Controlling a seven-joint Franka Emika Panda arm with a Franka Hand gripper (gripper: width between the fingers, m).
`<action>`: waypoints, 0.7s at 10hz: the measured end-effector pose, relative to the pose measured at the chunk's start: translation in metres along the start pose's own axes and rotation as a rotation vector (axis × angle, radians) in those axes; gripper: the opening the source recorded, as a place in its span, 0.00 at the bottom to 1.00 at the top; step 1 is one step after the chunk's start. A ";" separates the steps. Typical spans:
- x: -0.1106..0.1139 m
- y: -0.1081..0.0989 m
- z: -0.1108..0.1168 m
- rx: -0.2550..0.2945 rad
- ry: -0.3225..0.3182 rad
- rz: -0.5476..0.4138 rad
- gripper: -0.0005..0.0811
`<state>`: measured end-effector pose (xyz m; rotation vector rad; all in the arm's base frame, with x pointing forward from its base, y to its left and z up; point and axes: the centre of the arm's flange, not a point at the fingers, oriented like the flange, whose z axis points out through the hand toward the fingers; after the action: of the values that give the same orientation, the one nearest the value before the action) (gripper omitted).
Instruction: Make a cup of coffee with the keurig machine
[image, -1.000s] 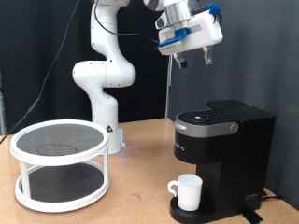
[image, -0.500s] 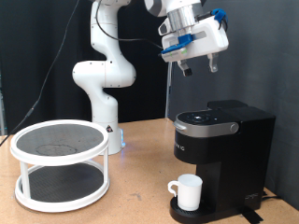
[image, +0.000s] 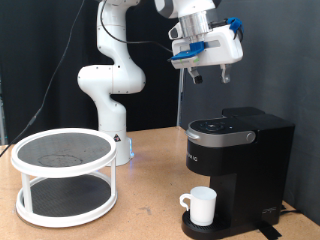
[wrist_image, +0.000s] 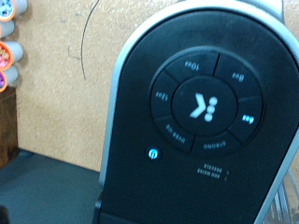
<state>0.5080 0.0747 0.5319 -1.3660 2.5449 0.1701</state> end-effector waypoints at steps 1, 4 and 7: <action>0.001 -0.002 0.004 0.004 0.020 0.002 0.91; 0.003 -0.009 0.014 0.043 0.063 0.004 0.91; 0.003 -0.011 0.029 0.047 0.065 -0.003 0.91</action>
<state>0.5199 0.0723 0.5036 -1.3798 2.5820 0.0664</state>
